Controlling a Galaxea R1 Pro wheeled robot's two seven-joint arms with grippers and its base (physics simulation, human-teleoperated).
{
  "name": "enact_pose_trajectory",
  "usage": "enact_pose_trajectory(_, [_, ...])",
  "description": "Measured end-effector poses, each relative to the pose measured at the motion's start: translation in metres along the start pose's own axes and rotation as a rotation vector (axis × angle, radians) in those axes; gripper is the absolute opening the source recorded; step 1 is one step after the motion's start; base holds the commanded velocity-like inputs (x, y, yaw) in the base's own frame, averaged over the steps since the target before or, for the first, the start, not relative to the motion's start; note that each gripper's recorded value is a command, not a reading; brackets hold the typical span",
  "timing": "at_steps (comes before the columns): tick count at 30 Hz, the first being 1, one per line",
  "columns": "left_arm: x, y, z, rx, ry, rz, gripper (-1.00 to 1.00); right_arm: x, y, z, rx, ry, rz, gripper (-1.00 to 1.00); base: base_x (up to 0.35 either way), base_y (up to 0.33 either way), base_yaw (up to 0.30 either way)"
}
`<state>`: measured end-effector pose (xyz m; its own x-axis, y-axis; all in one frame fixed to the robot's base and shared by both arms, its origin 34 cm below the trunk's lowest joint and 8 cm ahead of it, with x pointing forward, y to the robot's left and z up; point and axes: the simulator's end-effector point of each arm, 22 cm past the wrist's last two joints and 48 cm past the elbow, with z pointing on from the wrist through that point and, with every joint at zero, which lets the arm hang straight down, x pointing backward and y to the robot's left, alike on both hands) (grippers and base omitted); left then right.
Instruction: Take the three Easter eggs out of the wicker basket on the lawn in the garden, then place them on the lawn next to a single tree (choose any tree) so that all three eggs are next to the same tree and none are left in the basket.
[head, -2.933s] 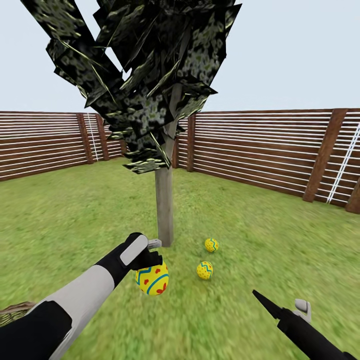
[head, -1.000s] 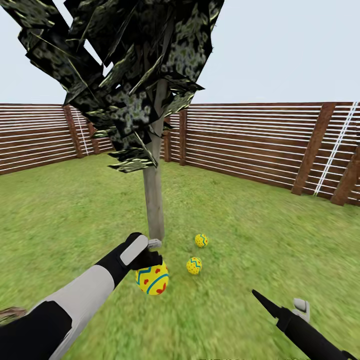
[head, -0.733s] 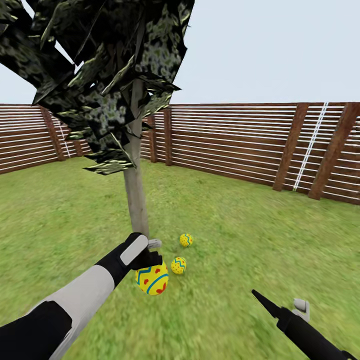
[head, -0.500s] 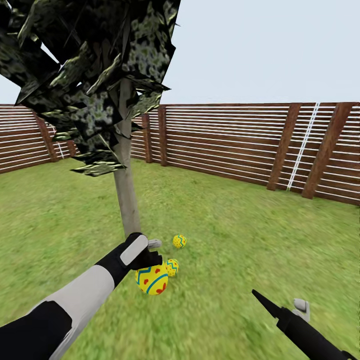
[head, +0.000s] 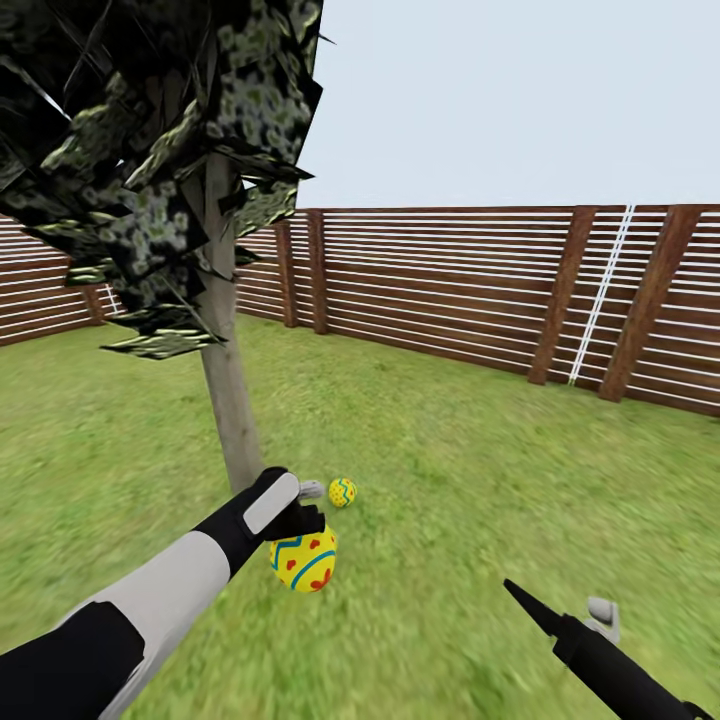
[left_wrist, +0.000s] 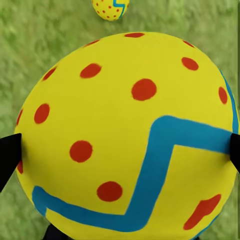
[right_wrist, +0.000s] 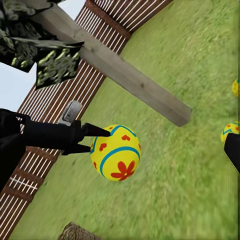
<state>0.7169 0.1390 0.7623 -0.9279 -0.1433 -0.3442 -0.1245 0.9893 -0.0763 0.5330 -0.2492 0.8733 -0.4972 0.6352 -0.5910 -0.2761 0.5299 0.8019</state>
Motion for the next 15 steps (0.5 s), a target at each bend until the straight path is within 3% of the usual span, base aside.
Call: enact_pose_trajectory(15, [-0.0008, 0.0002, 0.0001, -0.001, -0.005, -0.002, -1.0, 0.0003, 0.0004, 0.0004, -0.001, 0.001, 0.0, 1.0, 0.227, -0.201, 0.0])
